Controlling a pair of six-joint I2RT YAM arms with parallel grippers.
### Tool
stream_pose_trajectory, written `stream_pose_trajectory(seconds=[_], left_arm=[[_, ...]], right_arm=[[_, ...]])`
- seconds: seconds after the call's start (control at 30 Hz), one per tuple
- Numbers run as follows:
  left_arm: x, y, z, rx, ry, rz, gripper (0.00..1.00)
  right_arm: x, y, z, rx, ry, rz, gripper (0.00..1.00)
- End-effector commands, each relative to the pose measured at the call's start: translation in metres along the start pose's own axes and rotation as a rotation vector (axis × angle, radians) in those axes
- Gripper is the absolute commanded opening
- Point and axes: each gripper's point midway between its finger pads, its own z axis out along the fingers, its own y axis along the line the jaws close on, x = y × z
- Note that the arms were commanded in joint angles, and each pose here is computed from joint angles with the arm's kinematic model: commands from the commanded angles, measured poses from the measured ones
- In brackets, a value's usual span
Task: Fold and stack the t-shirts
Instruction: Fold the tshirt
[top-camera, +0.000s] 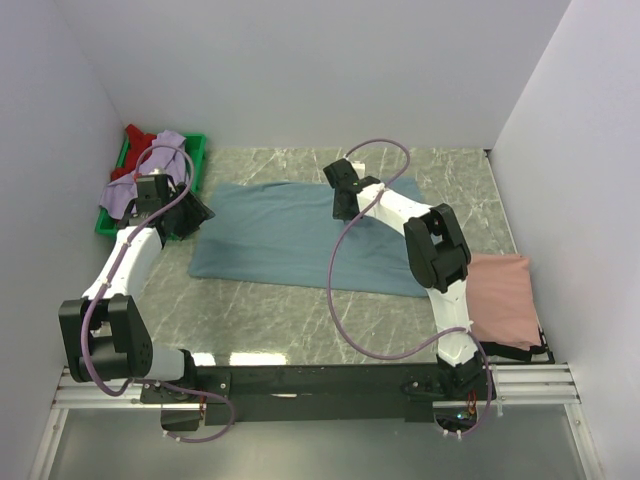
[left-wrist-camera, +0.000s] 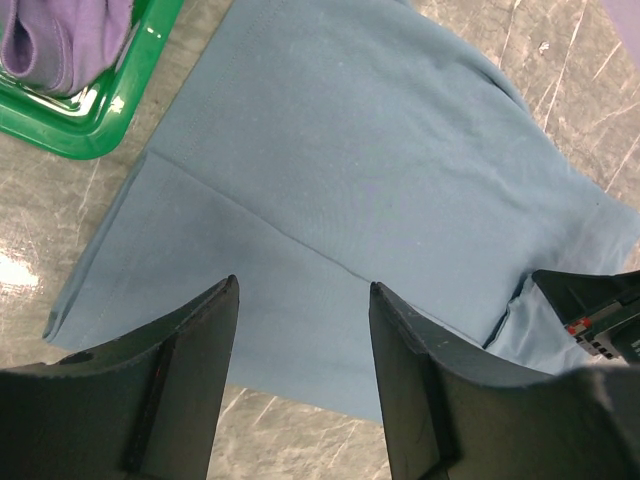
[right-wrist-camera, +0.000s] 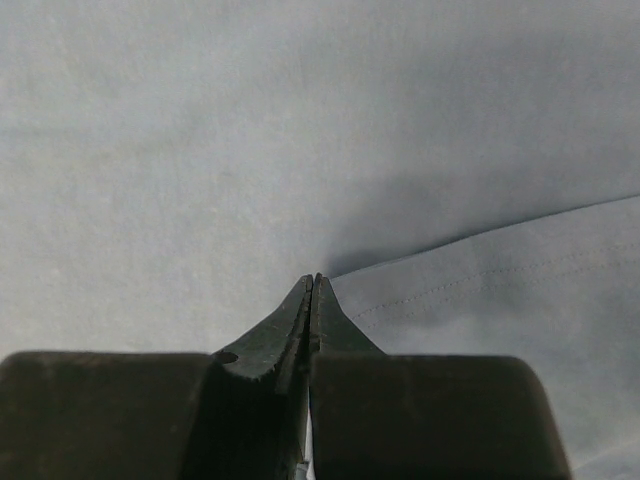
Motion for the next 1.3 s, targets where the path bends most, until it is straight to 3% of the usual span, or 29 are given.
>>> stream_pose_trajectory(seconds=[0.0,0.8,0.9,1.03,1.27], left_arm=[[0.001,-0.003,0.004,0.025,0.002,0.019,0.60],[0.004,0.003,0.013,0.000,0.020,0.005,0.61],[0.002,-0.001,0.014,0.008,0.024,-0.004,0.61],[-0.005,-0.006,0.019,0.010,0.026,-0.023,0.62],[-0.024,-0.023,0.042,-0.007,0.008,-0.064,0.63]], right_arm=[[-0.029,0.011,-0.028,-0.065,-0.114,0.023,0.00],[-0.030,0.020,-0.033,-0.121,-0.141,0.053,0.00],[-0.029,0.021,-0.031,-0.126,-0.137,0.052,0.08],[-0.037,0.021,-0.043,-0.145,-0.168,0.062,0.33],[-0.058,0.009,-0.060,-0.181,-0.193,0.112,0.45]])
